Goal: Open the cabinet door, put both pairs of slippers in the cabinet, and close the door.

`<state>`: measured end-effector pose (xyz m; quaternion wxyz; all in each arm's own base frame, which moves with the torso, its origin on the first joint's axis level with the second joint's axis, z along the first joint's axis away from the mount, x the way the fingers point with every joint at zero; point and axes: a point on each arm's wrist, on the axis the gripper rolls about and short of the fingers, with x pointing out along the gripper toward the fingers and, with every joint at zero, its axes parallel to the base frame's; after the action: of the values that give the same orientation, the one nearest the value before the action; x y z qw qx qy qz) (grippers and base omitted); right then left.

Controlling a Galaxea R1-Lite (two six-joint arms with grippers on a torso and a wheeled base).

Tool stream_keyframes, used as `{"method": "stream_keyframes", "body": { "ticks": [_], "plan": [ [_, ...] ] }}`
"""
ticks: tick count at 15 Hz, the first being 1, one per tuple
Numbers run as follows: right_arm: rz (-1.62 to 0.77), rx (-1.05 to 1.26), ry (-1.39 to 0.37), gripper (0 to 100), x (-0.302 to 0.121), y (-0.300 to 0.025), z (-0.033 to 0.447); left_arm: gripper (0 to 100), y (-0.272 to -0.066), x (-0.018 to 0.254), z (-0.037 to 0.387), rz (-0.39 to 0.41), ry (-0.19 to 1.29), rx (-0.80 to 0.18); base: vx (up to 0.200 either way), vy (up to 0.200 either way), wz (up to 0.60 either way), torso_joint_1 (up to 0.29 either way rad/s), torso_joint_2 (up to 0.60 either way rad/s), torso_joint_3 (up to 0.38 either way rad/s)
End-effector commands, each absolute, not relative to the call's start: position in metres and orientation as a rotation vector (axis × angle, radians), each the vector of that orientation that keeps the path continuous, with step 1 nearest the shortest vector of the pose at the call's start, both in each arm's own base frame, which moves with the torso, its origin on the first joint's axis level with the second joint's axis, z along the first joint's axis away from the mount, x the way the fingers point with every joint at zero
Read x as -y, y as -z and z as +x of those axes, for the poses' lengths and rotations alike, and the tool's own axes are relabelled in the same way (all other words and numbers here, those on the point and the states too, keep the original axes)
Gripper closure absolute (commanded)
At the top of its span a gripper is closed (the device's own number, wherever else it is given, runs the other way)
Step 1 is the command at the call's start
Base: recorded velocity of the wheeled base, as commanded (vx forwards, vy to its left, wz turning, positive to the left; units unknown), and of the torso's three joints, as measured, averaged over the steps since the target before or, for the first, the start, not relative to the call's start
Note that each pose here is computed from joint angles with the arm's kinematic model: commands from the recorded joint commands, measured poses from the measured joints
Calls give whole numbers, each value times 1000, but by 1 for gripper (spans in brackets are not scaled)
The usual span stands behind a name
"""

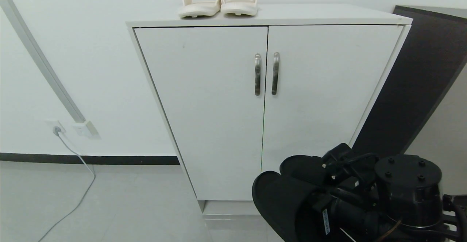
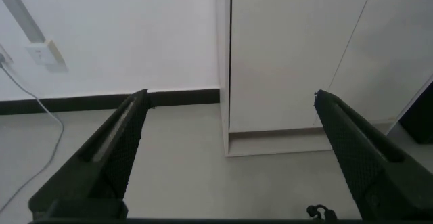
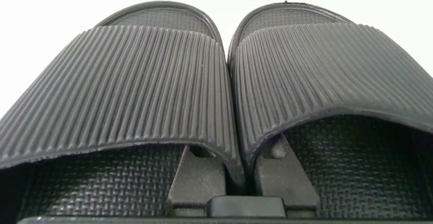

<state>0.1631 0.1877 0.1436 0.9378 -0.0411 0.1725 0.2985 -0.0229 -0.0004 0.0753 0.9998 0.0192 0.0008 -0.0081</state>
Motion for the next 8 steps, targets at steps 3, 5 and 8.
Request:
{"method": "stream_keyframes", "body": {
  "ticks": [3,5,8],
  "plan": [
    [-85,-354,-612,100,-188,-143,163,0,-79,0,-19,78,23,-48,0,0,0,-2,196,180],
    [-87,-357,-611,100,-188,-142,163,0,-117,1,-12,-26,76,-22,0,0,0,-4,28,16],
    [-91,-357,-610,100,-189,-142,164,0,-183,6,31,-86,254,-96,0,0,0,0,0,0]
  ]
}}
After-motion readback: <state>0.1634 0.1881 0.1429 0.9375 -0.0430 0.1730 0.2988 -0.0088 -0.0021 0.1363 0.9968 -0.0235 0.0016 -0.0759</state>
